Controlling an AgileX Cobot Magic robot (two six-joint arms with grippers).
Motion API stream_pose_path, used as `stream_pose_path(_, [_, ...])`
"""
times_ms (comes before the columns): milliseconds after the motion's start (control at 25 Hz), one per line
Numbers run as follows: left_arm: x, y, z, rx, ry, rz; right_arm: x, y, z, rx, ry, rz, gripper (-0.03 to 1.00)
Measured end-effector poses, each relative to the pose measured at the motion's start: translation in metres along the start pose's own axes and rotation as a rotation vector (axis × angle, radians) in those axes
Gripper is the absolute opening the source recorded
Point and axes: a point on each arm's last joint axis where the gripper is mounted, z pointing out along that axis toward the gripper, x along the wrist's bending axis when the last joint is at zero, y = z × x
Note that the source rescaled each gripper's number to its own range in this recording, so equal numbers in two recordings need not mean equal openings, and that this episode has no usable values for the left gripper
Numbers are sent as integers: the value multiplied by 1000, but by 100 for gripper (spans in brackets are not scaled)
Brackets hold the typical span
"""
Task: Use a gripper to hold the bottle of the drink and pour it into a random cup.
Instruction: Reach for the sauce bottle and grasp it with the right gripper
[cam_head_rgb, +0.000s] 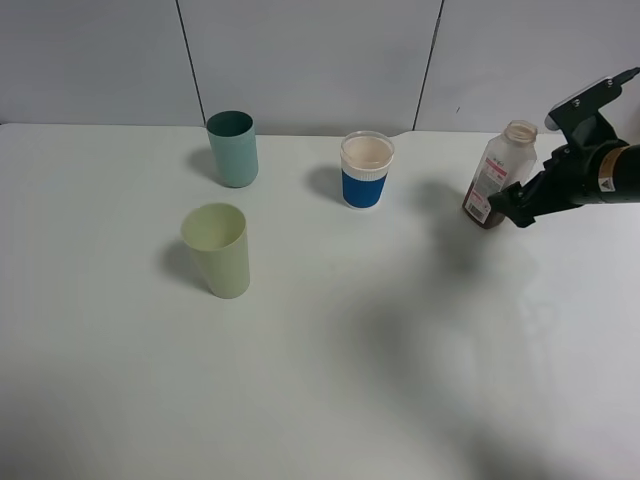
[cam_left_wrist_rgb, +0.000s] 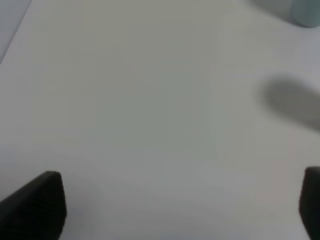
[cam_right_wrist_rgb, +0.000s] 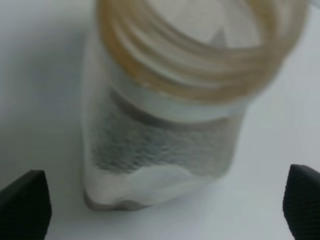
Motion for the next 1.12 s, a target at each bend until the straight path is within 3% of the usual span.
stream_pose_path(520, [0, 0, 0, 1, 0, 0, 5, -13, 23, -82, 59, -61, 100])
stream_pose_path(1120, [0, 0, 0, 1, 0, 0, 0, -18, 36, -201, 20, 87, 100])
